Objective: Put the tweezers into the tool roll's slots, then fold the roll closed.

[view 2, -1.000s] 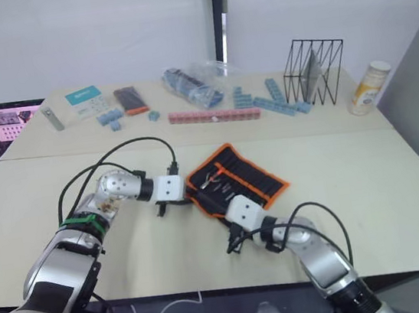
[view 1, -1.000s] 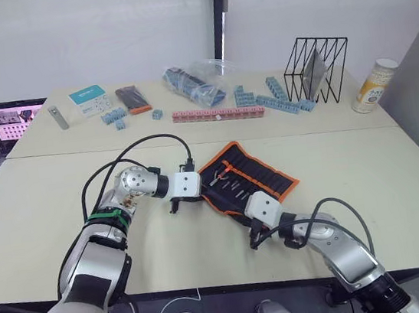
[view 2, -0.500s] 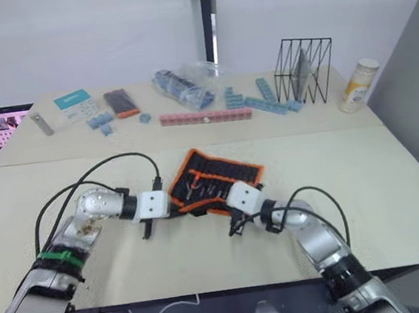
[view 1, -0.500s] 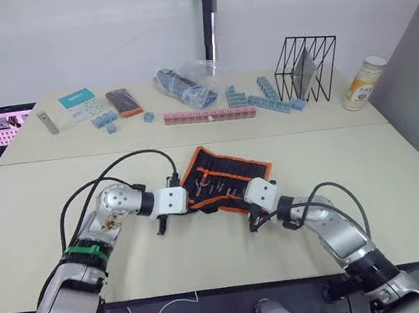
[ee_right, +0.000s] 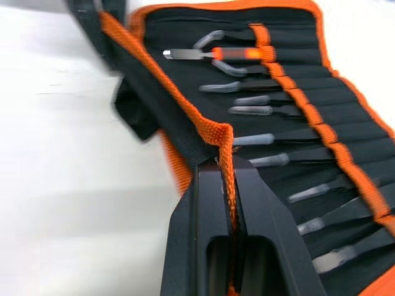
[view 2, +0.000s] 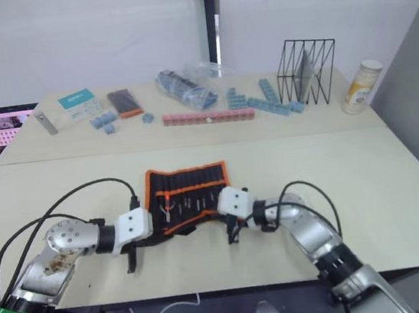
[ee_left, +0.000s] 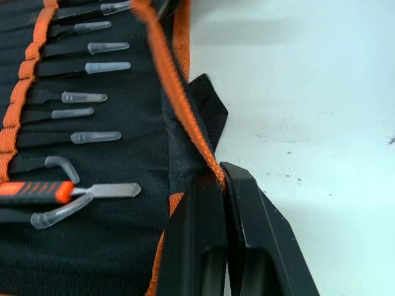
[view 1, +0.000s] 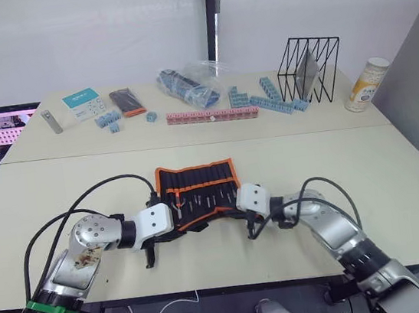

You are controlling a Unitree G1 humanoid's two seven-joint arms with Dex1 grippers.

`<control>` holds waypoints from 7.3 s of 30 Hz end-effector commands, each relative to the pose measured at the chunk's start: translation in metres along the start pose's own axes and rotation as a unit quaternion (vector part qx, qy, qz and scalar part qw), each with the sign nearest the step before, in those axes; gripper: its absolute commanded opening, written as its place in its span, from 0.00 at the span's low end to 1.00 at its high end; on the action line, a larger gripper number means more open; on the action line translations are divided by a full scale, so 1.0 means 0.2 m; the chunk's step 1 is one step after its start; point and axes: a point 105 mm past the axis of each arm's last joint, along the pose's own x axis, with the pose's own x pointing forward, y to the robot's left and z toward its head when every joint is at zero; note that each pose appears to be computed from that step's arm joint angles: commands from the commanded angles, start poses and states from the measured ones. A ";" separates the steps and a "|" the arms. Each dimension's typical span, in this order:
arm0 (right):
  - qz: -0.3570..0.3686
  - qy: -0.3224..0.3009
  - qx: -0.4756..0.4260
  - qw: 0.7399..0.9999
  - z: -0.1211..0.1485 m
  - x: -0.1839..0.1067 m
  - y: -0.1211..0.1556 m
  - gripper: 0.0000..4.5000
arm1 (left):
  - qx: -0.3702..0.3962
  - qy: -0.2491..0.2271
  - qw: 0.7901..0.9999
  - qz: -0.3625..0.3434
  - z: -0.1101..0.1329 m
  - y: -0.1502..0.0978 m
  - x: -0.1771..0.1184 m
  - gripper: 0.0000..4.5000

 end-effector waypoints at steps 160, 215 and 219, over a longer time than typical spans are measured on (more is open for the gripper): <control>-0.107 -0.063 0.507 0.853 -0.03 -0.21 -0.25 1.00 | -0.230 -0.098 0.947 0.200 -0.13 0.02 -0.46 0.99; -0.091 -0.081 0.561 0.819 0.05 0.22 -0.19 0.00 | -0.229 -0.080 0.955 0.171 -0.18 0.01 -0.35 1.00; -0.044 -0.055 0.527 0.847 0.06 0.24 -0.11 0.13 | -0.229 -0.079 0.955 0.172 -0.18 0.02 -0.36 1.00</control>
